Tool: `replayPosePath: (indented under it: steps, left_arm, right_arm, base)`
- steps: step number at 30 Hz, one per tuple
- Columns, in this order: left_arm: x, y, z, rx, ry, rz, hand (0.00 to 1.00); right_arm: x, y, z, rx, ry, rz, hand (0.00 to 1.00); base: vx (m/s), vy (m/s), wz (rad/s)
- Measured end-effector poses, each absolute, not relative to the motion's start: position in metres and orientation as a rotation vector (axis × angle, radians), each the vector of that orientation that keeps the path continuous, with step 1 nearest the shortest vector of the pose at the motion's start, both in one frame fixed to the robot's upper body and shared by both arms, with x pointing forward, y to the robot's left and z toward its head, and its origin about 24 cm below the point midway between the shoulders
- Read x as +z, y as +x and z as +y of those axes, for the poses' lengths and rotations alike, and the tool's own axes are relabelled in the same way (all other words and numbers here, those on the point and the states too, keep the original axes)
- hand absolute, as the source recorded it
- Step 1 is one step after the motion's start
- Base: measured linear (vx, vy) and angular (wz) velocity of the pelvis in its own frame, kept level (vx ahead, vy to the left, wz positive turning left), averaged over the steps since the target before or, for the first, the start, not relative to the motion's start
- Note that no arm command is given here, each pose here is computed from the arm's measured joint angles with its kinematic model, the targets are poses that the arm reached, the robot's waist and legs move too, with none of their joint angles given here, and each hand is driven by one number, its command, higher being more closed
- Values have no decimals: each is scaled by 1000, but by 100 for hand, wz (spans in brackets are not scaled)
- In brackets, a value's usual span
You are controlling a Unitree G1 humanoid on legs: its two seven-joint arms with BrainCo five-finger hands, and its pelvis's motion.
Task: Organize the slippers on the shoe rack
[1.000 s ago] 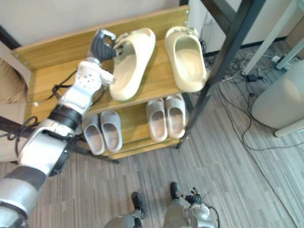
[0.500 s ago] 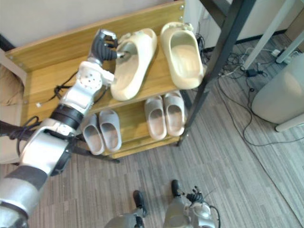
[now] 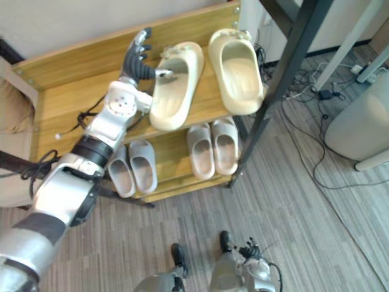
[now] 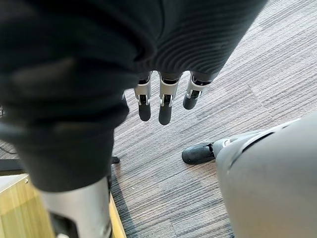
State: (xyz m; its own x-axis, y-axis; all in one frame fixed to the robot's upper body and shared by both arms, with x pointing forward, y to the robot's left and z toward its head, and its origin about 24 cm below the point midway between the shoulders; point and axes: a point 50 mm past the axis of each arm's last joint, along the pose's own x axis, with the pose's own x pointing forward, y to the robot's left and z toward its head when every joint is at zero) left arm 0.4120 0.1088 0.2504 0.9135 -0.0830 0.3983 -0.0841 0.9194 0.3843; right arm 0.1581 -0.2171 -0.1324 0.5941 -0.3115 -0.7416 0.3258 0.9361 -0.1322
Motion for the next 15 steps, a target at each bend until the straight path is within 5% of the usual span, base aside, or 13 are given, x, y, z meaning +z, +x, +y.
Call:
replayPosePath:
  steps: [15]
  left_arm:
    - [230, 366, 87, -107, 94, -568, 0]
  right_arm:
    - [-134, 153, -222, -366, -10, 876, 0]
  base:
    - [3, -4, 8]
